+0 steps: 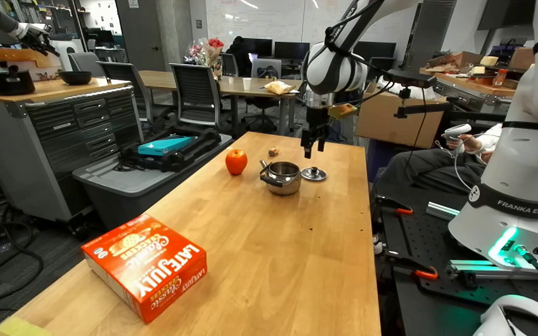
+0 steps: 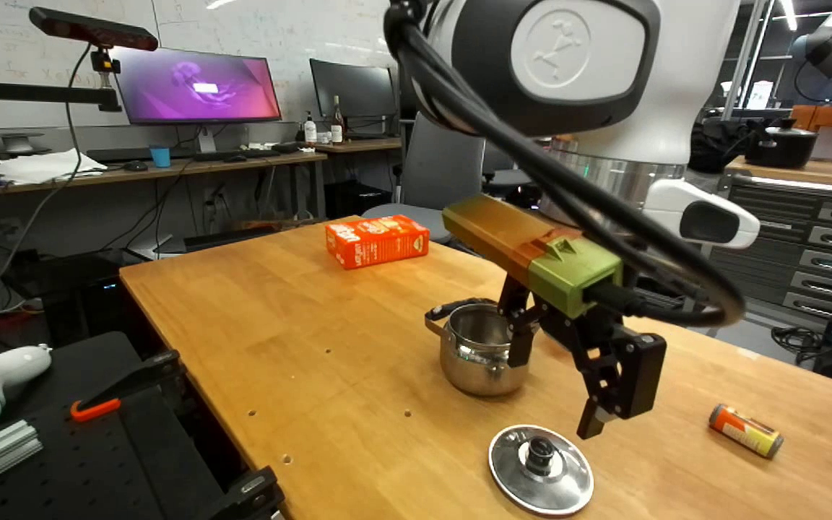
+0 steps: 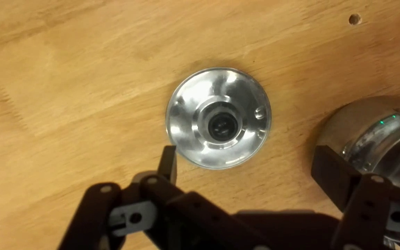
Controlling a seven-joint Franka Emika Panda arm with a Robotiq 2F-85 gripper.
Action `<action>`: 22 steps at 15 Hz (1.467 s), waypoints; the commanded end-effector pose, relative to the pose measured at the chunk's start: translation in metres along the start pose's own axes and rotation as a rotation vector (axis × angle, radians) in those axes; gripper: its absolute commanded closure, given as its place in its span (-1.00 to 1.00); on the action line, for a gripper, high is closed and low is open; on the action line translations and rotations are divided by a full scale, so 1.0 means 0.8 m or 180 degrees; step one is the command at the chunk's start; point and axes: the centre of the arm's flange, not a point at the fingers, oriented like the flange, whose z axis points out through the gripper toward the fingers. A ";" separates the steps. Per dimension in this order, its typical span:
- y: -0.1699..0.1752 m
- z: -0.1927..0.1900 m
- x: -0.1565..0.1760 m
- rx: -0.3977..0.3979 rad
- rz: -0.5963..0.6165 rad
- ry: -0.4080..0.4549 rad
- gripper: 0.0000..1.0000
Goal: Cover the the silver pot with the silver lid
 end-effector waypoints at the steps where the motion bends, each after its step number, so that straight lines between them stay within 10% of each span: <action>1: 0.000 0.025 0.011 -0.0001 -0.0037 0.0069 -1.00; 15: 0.010 0.053 0.020 -0.0057 0.0015 0.0059 -1.00; 22: 0.013 0.060 0.023 -0.0109 0.0008 0.0003 0.34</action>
